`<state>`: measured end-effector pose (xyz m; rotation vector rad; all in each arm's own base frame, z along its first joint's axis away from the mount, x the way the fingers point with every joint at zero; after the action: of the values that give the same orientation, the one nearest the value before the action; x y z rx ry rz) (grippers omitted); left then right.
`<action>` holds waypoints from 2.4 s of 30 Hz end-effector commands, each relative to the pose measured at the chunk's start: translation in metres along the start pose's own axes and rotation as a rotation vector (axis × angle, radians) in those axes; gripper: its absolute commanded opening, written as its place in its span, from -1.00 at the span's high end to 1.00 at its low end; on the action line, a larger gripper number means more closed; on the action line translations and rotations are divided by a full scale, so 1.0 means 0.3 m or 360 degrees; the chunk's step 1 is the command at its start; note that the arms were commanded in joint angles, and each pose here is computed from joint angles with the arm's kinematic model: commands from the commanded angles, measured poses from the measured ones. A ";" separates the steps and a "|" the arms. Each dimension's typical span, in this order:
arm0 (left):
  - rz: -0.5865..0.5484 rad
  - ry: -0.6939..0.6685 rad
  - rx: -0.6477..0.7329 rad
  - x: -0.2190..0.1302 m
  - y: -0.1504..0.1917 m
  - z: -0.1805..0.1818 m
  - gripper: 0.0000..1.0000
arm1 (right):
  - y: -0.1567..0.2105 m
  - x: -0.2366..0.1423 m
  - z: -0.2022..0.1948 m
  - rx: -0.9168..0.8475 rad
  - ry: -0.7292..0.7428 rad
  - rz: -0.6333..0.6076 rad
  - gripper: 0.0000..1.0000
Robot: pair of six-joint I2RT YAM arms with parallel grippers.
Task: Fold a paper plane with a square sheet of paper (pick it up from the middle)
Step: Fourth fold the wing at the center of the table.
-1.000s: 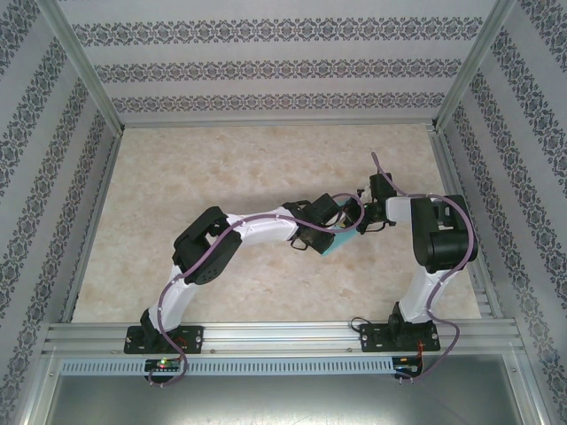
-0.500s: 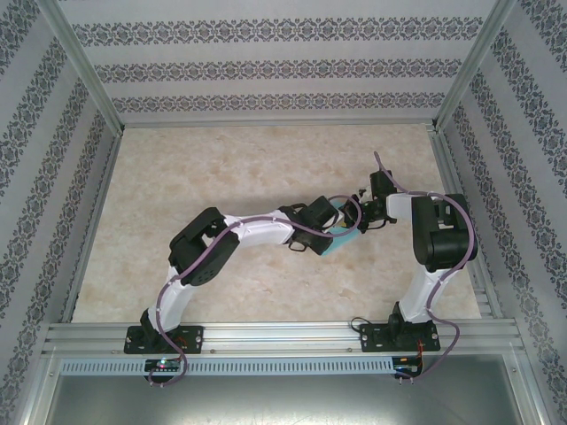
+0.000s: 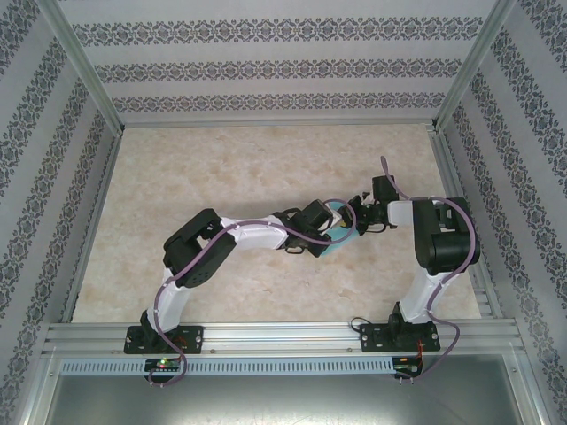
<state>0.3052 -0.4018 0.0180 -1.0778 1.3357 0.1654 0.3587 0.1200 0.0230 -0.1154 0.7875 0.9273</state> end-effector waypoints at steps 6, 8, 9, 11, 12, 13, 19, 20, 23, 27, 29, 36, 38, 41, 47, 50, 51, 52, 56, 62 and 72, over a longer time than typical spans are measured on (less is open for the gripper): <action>0.0983 -0.0297 -0.0013 -0.044 0.583 0.165 0.59 | -0.160 -0.009 -0.074 0.0138 0.0055 -0.0373 0.98; 0.0972 -0.0303 -0.0011 -0.046 0.567 0.165 0.59 | -0.174 -0.016 -0.067 0.0151 0.0040 -0.0406 0.98; 0.0972 -0.0303 -0.0009 -0.045 0.563 0.163 0.59 | -0.179 -0.018 -0.061 0.0153 0.0034 -0.0413 0.99; 0.0972 -0.0305 -0.0004 -0.037 0.555 0.163 0.58 | -0.196 -0.027 -0.065 0.0181 0.0031 -0.0456 0.99; 0.0976 -0.0307 -0.0003 -0.033 0.554 0.164 0.59 | -0.204 -0.029 -0.064 0.0189 0.0024 -0.0472 0.99; 0.0976 -0.0306 -0.0004 -0.030 0.553 0.163 0.59 | -0.212 -0.033 -0.064 0.0196 0.0026 -0.0494 0.99; 0.0945 -0.0289 -0.0012 -0.024 0.523 0.154 0.58 | -0.241 -0.018 -0.062 0.0217 0.0033 -0.0510 0.98; 0.0942 -0.0287 -0.0014 -0.024 0.514 0.153 0.58 | -0.244 -0.019 -0.063 0.0221 0.0026 -0.0521 0.98; 0.0912 -0.0272 -0.0014 -0.028 0.485 0.143 0.58 | -0.251 -0.026 -0.065 0.0250 0.0014 -0.0545 0.98; 0.0848 -0.0268 -0.0032 -0.040 0.424 0.133 0.57 | -0.228 -0.020 -0.069 0.0209 0.0066 -0.0509 0.99; 0.0786 -0.0285 -0.0041 -0.052 0.372 0.131 0.56 | -0.214 -0.011 -0.072 0.0190 0.0074 -0.0457 0.99; 0.0460 -0.0243 -0.0153 -0.138 0.109 0.098 0.53 | -0.189 0.002 -0.078 0.0158 0.0063 -0.0389 0.99; 0.0323 -0.0113 -0.0213 -0.160 0.014 0.055 0.52 | -0.184 0.008 -0.079 0.0153 0.0054 -0.0365 0.99; 0.0218 0.0111 -0.0297 -0.164 -0.086 -0.011 0.52 | -0.179 0.015 -0.084 0.0158 0.0039 -0.0348 0.99; 0.0109 0.0415 -0.0403 -0.142 -0.202 -0.089 0.53 | -0.170 0.025 -0.085 0.0140 0.0026 -0.0306 1.00; 0.0084 0.0508 -0.0429 -0.124 -0.229 -0.107 0.55 | -0.169 0.024 -0.084 0.0134 0.0027 -0.0303 1.00; 0.0093 0.0535 -0.0443 -0.112 -0.230 -0.112 0.56 | -0.169 0.025 -0.086 0.0136 0.0029 -0.0301 1.00; 0.0110 0.0565 -0.0451 -0.098 -0.226 -0.118 0.57 | -0.169 0.022 -0.085 0.0137 0.0026 -0.0304 0.99; 0.0162 0.0627 -0.0457 -0.047 -0.199 -0.129 0.61 | -0.170 0.018 -0.080 0.0128 0.0028 -0.0310 1.00; 0.0213 0.0615 -0.0480 -0.001 -0.163 -0.096 0.62 | -0.165 0.008 -0.077 0.0102 0.0044 -0.0304 1.00; 0.0150 0.0679 -0.0512 -0.025 -0.192 -0.071 0.62 | -0.165 -0.002 -0.073 0.0072 0.0075 -0.0310 1.00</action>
<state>0.3142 -0.4422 0.0384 -1.3128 1.7922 0.2999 0.4098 0.0837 0.0229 -0.1961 0.6774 0.7139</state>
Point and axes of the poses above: each hand's point on the last joint's axis, 136 mm out from that joint toward the fingers, its own x axis out along the fingers, its own z axis along the line the jaws close on, y = z × x, the point moved 1 cm from there along -x, back along the fingers, and after that the axes turned 1 degree about -x, right-handed, at the moved point
